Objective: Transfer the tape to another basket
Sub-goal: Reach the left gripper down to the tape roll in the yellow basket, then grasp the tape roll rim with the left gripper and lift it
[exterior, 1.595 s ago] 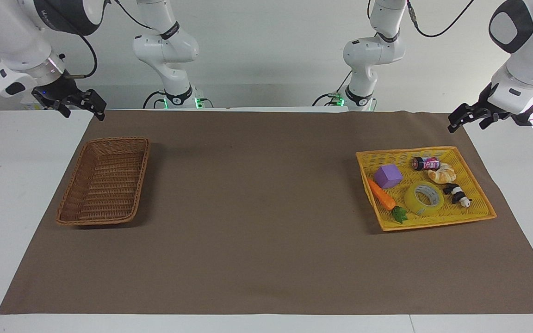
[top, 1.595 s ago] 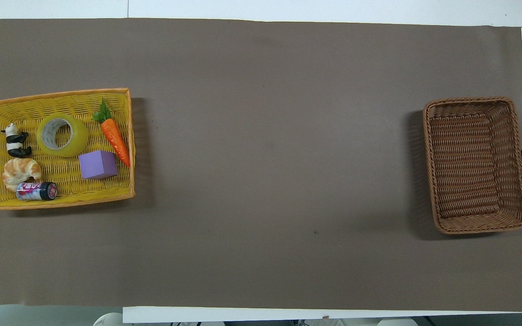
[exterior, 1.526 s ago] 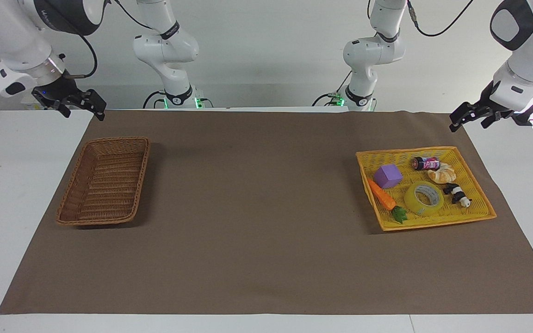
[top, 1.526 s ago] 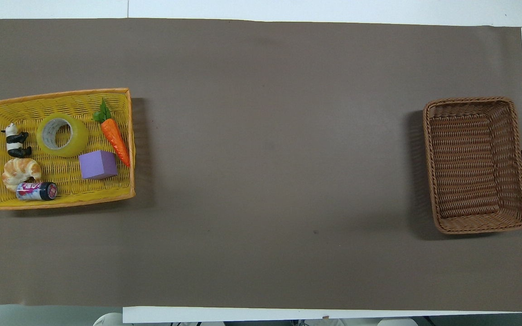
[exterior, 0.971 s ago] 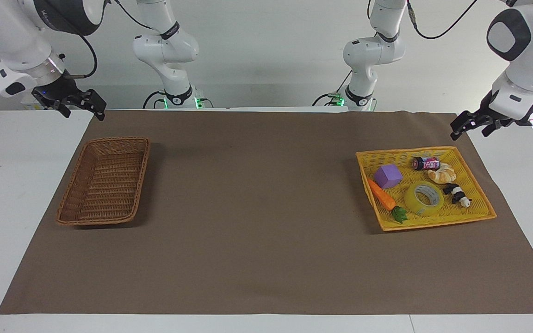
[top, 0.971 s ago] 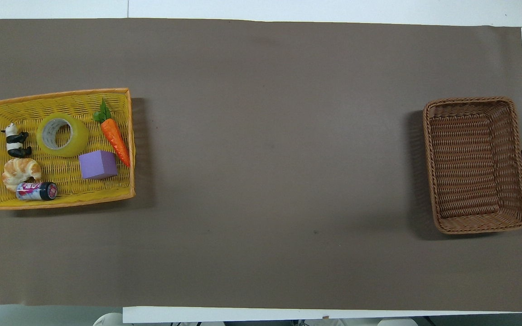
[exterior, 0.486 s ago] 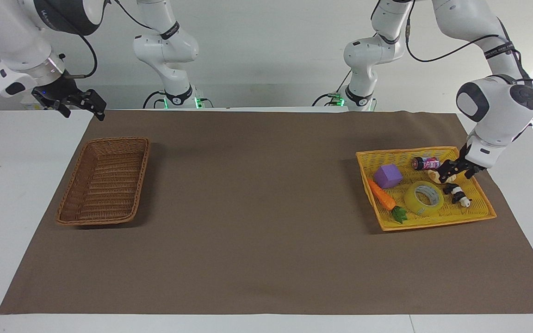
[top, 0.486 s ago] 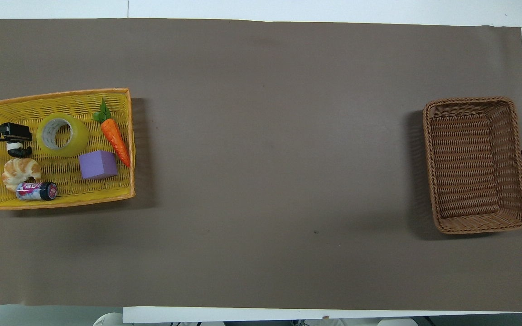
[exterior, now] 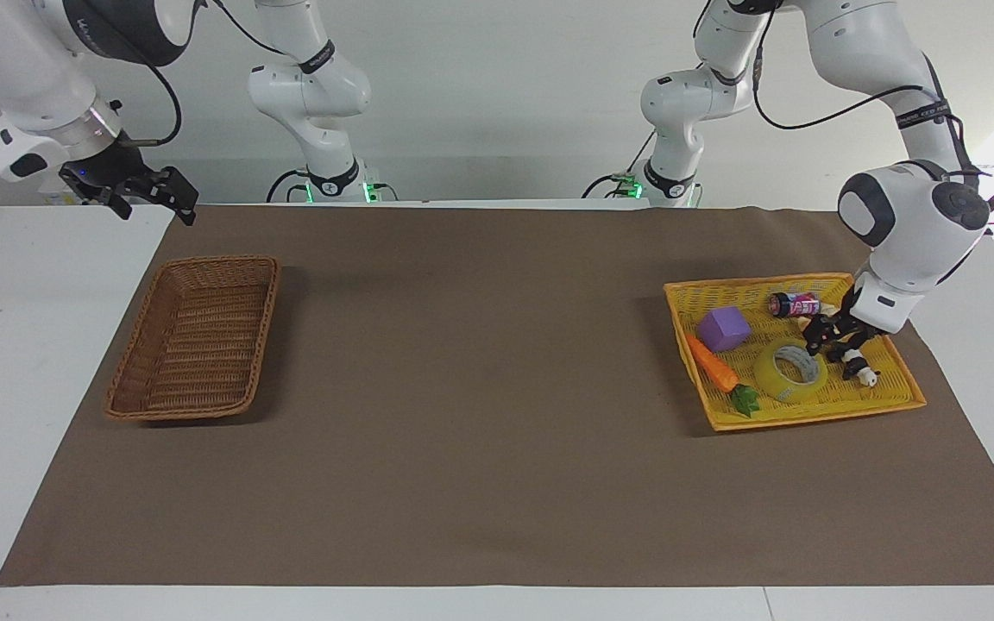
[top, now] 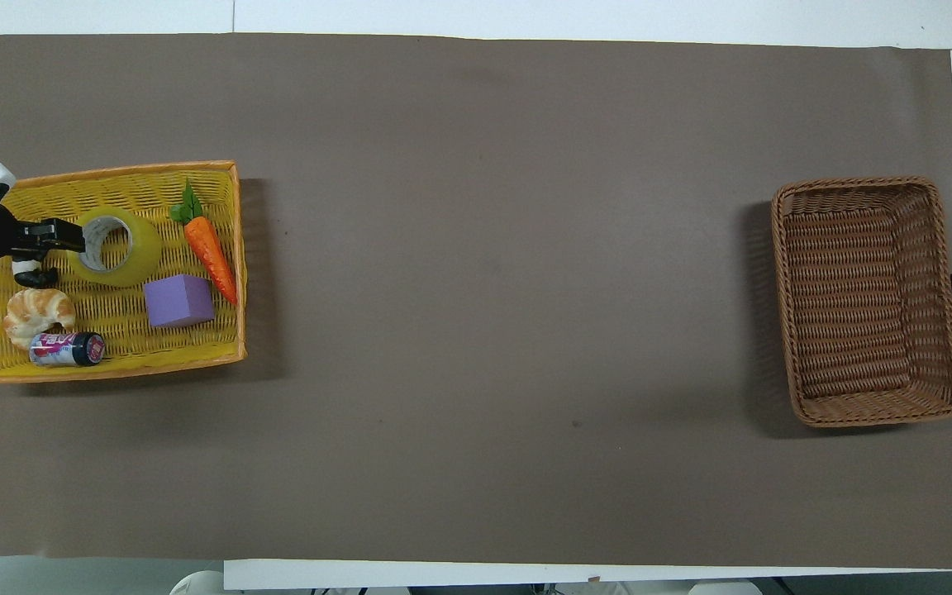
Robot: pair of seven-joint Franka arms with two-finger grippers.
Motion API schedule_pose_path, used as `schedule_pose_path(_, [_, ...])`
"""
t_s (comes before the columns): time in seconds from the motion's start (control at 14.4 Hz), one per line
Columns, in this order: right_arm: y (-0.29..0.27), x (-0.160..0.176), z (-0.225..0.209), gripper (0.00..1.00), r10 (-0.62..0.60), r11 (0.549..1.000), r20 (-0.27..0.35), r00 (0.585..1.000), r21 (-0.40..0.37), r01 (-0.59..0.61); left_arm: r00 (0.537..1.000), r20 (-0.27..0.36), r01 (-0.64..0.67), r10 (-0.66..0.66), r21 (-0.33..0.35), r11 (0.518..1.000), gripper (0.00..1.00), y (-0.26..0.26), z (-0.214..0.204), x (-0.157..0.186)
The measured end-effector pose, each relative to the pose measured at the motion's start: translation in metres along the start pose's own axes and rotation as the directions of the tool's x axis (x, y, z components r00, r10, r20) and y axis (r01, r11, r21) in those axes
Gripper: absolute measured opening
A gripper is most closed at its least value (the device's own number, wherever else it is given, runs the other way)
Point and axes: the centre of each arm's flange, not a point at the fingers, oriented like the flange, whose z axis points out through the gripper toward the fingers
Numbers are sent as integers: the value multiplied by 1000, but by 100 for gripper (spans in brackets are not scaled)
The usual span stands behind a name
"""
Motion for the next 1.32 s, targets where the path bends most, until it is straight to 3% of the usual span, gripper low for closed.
schedule_pose_path(0.14, [0, 0, 0, 100, 0, 1000, 0, 1000, 0, 0, 1000, 11, -1, 1, -2, 1000, 66, 1, 19, 3])
schedule_pose_path(0.49, [0, 0, 0, 100, 0, 1000, 0, 1000, 0, 0, 1000, 30, -2, 2, -5, 1000, 56, 1, 50, 6])
schedule_pose_path(0.55, [0, 0, 0, 100, 0, 1000, 0, 1000, 0, 0, 999, 35, -1, 1, -6, 1000, 49, 0, 52, 6])
schedule_pose_path(0.69, [0, 0, 0, 100, 0, 1000, 0, 1000, 0, 0, 999, 34, -1, 1, -8, 1000, 25, 1, 52, 6])
schedule_pose_path(0.76, [0, 0, 0, 100, 0, 1000, 0, 1000, 0, 0, 999, 32, 0, 0, -8, 1000, 22, 1, 51, 6])
schedule_pose_path(1.11, [0, 0, 0, 100, 0, 1000, 0, 1000, 0, 0, 998, 57, 5, -4, -10, 1000, 22, -1, 34, 16])
schedule_pose_path(1.32, [0, 0, 0, 100, 0, 1000, 0, 1000, 0, 0, 995, 79, 63, -57, -78, 995, 22, 12, -50, 47])
